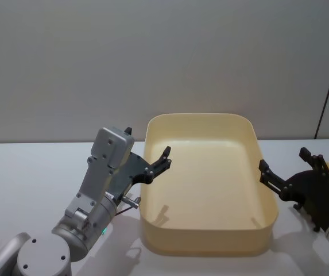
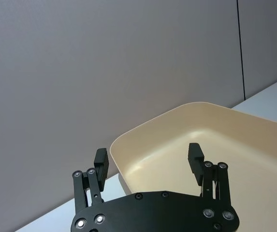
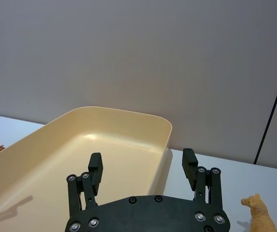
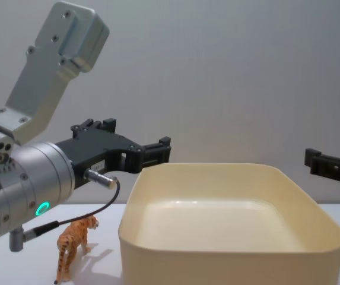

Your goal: Pick up the toy alternately with two hands and place it into the central storage box.

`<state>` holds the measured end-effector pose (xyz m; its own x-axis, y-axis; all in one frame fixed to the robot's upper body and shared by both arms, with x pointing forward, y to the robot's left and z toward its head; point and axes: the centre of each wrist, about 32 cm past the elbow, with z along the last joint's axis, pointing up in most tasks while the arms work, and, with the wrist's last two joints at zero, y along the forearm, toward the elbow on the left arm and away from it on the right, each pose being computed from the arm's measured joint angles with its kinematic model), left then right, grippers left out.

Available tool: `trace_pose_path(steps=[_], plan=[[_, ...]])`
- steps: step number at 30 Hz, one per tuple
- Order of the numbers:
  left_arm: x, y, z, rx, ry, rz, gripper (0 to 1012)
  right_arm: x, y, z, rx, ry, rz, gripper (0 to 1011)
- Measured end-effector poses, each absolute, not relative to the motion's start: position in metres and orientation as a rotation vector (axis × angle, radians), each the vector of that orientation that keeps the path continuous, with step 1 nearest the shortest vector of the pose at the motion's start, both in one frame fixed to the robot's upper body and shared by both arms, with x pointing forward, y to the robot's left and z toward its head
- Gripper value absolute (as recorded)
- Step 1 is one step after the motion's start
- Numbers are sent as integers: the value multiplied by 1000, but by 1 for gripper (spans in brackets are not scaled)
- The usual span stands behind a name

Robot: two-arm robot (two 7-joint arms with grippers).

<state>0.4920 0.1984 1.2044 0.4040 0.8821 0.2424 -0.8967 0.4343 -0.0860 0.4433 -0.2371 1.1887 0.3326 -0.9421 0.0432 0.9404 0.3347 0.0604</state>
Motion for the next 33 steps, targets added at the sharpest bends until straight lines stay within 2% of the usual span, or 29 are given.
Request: trace_pose_path(steps=[33], plan=[[492, 198, 1204, 61, -268, 1124, 1002, 443, -237, 1189, 26, -75, -1230, 1001]])
